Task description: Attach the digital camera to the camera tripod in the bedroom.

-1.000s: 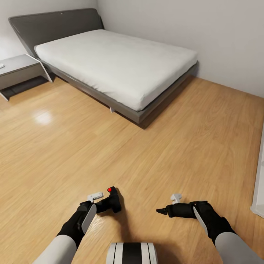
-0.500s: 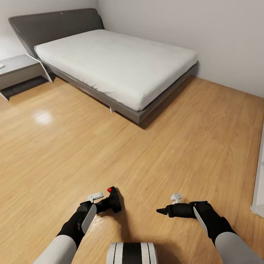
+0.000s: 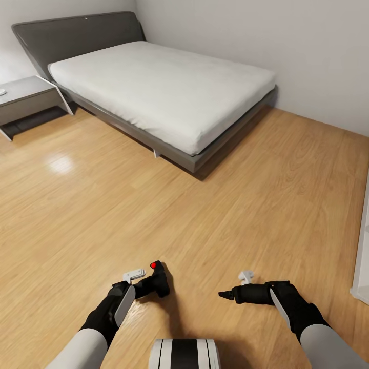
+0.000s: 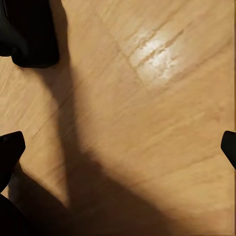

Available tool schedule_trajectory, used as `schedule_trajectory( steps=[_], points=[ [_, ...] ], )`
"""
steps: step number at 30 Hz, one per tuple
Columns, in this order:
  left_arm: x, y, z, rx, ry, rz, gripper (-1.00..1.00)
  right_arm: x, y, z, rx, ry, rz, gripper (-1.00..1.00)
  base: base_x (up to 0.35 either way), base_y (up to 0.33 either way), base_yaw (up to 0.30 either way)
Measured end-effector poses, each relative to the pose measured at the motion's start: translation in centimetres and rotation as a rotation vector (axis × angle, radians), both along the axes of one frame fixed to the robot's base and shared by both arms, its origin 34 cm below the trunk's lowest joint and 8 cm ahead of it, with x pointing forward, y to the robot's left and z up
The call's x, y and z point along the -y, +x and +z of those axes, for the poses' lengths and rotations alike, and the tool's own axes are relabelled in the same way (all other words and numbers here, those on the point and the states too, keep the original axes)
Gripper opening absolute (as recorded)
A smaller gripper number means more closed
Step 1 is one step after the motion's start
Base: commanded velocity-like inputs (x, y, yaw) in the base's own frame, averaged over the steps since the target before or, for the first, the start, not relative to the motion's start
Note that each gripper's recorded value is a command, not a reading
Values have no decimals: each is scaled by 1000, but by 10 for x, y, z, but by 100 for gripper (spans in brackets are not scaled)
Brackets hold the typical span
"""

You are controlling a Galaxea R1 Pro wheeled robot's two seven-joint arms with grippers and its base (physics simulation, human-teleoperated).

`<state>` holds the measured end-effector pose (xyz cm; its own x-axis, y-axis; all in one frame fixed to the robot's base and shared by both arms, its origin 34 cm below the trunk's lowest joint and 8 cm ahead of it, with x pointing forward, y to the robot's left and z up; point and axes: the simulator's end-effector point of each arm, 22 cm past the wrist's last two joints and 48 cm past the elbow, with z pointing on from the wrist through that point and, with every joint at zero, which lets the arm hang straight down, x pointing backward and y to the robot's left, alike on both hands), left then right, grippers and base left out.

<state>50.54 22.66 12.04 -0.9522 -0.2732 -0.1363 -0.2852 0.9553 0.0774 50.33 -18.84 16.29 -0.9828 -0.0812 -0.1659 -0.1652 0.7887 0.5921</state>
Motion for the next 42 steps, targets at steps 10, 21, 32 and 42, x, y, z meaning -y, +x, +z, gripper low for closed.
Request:
schedule_trajectory(
  steps=[10,21,32,42],
  points=[
    [1,-1,0,-1,-1,-1,100,11,-1,-9,-8,-64,-10,100,0,0,-79],
    [1,-1,0,-2,-1,-1,100,14,-1,-11,-10,-82,-11,100,0,0,-122],
    [1,-1,0,-2,-1,1,100,13,-1,-11,-8,-82,-9,100,0,0,-22],
    [0,-1,0,-2,-1,0,100,13,-1,-11,-10,-82,-12,100,0,0,-118]
  ],
)
